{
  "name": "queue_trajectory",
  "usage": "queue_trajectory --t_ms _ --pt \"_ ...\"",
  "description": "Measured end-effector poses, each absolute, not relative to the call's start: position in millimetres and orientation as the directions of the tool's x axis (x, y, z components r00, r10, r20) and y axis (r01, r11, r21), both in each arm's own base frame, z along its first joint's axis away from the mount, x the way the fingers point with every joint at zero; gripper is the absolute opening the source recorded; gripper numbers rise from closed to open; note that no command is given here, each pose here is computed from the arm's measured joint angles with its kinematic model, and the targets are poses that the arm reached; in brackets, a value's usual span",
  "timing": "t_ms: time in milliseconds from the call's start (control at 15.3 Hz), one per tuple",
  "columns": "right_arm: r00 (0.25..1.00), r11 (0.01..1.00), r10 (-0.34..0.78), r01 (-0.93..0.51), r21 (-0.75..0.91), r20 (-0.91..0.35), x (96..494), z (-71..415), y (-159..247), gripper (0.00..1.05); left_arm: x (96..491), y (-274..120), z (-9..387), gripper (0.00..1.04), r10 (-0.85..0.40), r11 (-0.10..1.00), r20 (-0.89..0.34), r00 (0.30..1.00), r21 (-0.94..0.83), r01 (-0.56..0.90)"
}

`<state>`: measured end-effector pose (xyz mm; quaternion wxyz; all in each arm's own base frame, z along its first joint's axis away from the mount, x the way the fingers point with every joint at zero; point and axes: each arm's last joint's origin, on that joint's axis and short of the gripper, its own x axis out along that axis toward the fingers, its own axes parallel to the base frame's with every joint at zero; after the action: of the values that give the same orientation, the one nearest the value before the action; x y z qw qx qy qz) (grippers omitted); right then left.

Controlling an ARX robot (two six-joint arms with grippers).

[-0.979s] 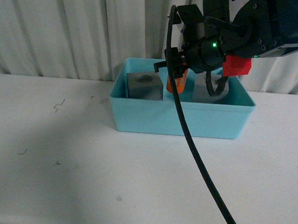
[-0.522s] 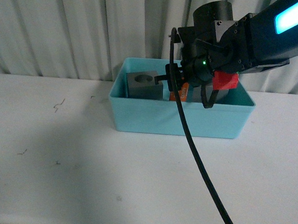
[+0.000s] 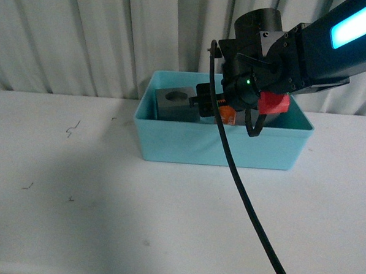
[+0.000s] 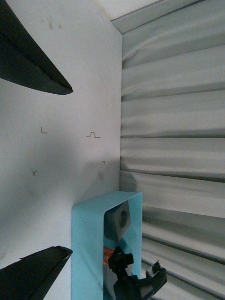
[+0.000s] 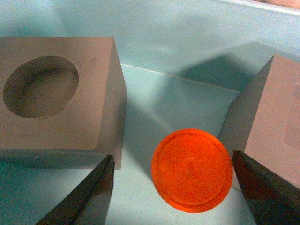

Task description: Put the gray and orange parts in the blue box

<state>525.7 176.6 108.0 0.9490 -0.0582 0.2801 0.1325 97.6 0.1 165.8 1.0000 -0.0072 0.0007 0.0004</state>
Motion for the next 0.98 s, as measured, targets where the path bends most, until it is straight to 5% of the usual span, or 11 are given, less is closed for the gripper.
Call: queue_trajectory --t_ms 131,392,587,783,979 --pt "0.815 0.959 0.219 -0.280 -0.034 -0.537 525.2 105.9 176.1 0.99 97.6 0.1 165.8 0.98 0.001 1.000 -0.001 1.000 -0.014 -0.001" --pt "0.836 0.963 0.225 -0.269 -0.017 -0.500 513.9 113.3 171.4 0.98 97.6 0.1 165.8 0.98 0.001 1.000 -0.001 1.000 -0.014 -0.001" --pt "0.902 0.960 0.265 -0.281 0.004 -0.340 492.2 175.7 161.7 0.98 97.6 0.1 165.8 0.98 0.001 1.000 -0.001 1.000 -0.014 -0.001" --pt "0.939 0.953 0.303 -0.301 0.036 -0.162 421.5 253.8 139.2 0.98 97.6 0.1 165.8 0.98 0.001 1.000 -0.001 1.000 -0.014 -0.001" --pt "0.917 0.971 0.225 -0.181 0.158 -0.329 306.7 240.8 116.7 0.98 97.6 0.1 165.8 0.98 0.001 1.000 -0.001 1.000 -0.014 -0.001"
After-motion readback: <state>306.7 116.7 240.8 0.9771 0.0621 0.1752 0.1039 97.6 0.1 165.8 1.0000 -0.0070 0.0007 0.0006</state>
